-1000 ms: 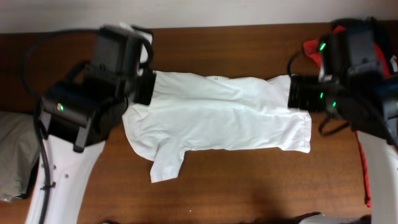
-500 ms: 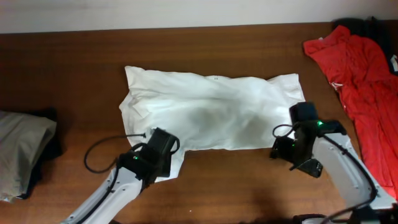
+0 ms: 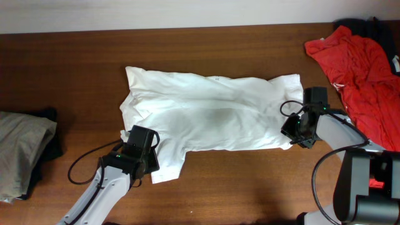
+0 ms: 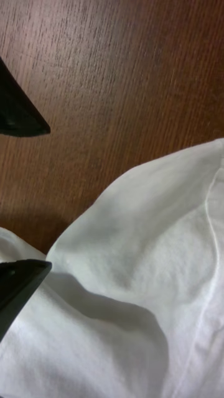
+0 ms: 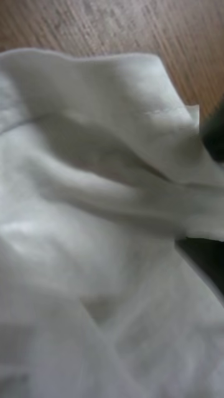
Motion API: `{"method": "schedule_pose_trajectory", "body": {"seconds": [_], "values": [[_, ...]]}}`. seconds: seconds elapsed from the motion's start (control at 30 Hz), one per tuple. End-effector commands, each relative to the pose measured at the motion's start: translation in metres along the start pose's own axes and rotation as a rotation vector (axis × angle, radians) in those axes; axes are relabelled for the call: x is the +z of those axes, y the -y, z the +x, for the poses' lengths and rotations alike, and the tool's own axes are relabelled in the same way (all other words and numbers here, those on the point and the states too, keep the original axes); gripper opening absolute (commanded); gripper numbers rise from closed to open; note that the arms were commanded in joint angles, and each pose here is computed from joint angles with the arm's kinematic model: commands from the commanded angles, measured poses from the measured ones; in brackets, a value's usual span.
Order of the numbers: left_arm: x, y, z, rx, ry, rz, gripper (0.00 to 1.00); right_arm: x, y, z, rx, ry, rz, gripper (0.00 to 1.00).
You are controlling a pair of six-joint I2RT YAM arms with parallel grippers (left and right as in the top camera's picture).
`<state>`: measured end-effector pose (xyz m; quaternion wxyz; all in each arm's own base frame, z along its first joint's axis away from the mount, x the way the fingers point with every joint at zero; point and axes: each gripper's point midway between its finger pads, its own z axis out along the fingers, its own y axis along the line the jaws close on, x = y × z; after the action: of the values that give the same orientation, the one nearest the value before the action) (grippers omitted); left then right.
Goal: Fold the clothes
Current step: 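Grasp the white T-shirt's bottom hem corners with both grippers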
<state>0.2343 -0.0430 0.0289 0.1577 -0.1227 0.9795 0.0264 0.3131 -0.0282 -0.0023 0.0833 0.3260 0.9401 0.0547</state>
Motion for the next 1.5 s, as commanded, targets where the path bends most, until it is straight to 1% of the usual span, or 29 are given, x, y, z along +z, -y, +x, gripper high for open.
{"method": "schedule_pose_trajectory", "body": {"seconds": [0.0, 0.07, 0.1, 0.17, 0.2, 0.3, 0.33, 0.37, 0.4, 0.5, 0.53, 0.57, 0.6, 0.73, 0.83, 0.9, 0.97, 1.13, 1.2, 1.3, 1.33, 1.37, 1.47], "values": [[0.001, 0.001, -0.002, -0.020, 0.008, 0.012, 0.38, 0.028, 0.012, 0.034, 0.023, -0.133, 0.025, 0.16], [0.009, 0.001, 0.006, -0.042, -0.023, 0.013, 0.58, 0.028, 0.012, 0.033, 0.022, -0.131, 0.023, 0.30], [0.017, 0.000, 0.015, -0.079, -0.049, 0.006, 0.63, 0.028, 0.012, 0.034, 0.022, -0.131, 0.024, 0.30], [0.029, 0.007, 0.018, -0.090, -0.070, 0.033, 0.64, 0.028, 0.011, 0.034, 0.022, -0.133, 0.021, 0.30], [0.034, 0.009, 0.016, -0.122, -0.068, 0.034, 0.64, 0.028, 0.011, 0.034, 0.022, -0.133, 0.020, 0.30], [0.041, 0.011, 0.003, -0.150, -0.030, 0.046, 0.63, 0.028, 0.011, 0.034, 0.021, -0.135, 0.018, 0.30], [0.042, 0.009, -0.006, -0.176, -0.002, 0.055, 0.62, 0.028, 0.011, 0.034, 0.019, -0.135, 0.018, 0.30], [0.042, 0.006, -0.013, -0.202, 0.018, 0.060, 0.33, 0.028, 0.011, 0.034, 0.019, -0.136, 0.018, 0.29], [0.043, 0.003, -0.018, -0.228, 0.025, 0.067, 0.00, 0.028, 0.011, 0.035, 0.019, -0.138, 0.019, 0.29], [0.044, -0.001, -0.020, -0.243, 0.029, 0.064, 0.01, 0.028, 0.011, 0.035, 0.019, -0.138, 0.020, 0.19], [0.044, -0.001, -0.021, -0.243, 0.031, 0.065, 0.01, 0.028, 0.011, 0.035, 0.019, -0.139, 0.021, 0.10], [0.043, 0.001, -0.024, -0.244, 0.042, 0.071, 0.00, 0.028, 0.012, 0.035, 0.019, -0.140, 0.021, 0.04], [0.041, 0.003, -0.030, -0.247, 0.057, 0.080, 0.01, 0.028, 0.011, 0.035, 0.019, -0.139, 0.021, 0.04], [0.017, 0.018, -0.073, -0.216, 0.160, 0.134, 0.01, 0.018, 0.008, 0.030, 0.016, -0.116, 0.012, 0.04], [-0.003, 0.024, -0.092, -0.225, 0.227, 0.174, 0.01, 0.005, 0.004, 0.024, 0.012, -0.078, -0.008, 0.04], [-0.017, 0.024, -0.098, -0.230, 0.266, 0.195, 0.01, -0.003, 0.003, 0.022, 0.010, -0.059, -0.018, 0.04], [-0.027, 0.023, -0.100, -0.218, 0.291, 0.203, 0.00, -0.019, 0.004, 0.013, 0.006, -0.002, -0.007, 0.04], [-0.029, 0.022, -0.099, -0.218, 0.290, 0.203, 0.00, -0.070, -0.002, -0.002, 0.000, 0.112, -0.031, 0.04], [-0.030, 0.023, -0.103, -0.201, 0.308, 0.206, 0.01, -0.079, 0.000, 0.003, 0.000, 0.103, -0.026, 0.04], [-0.044, 0.019, -0.127, -0.184, 0.417, 0.179, 0.00, -0.079, 0.001, 0.004, 0.000, 0.097, -0.022, 0.04], [-0.059, 0.020, -0.146, -0.186, 0.492, 0.180, 0.00, -0.080, -0.001, 0.001, -0.001, 0.107, -0.028, 0.04], [-0.072, 0.020, -0.161, -0.200, 0.539, 0.179, 0.00, -0.086, -0.005, -0.005, -0.017, 0.124, -0.038, 0.04], [-0.095, 0.016, -0.182, -0.188, 0.617, 0.149, 0.01, -0.113, -0.021, -0.026, -0.028, 0.184, -0.074, 0.04]]}}
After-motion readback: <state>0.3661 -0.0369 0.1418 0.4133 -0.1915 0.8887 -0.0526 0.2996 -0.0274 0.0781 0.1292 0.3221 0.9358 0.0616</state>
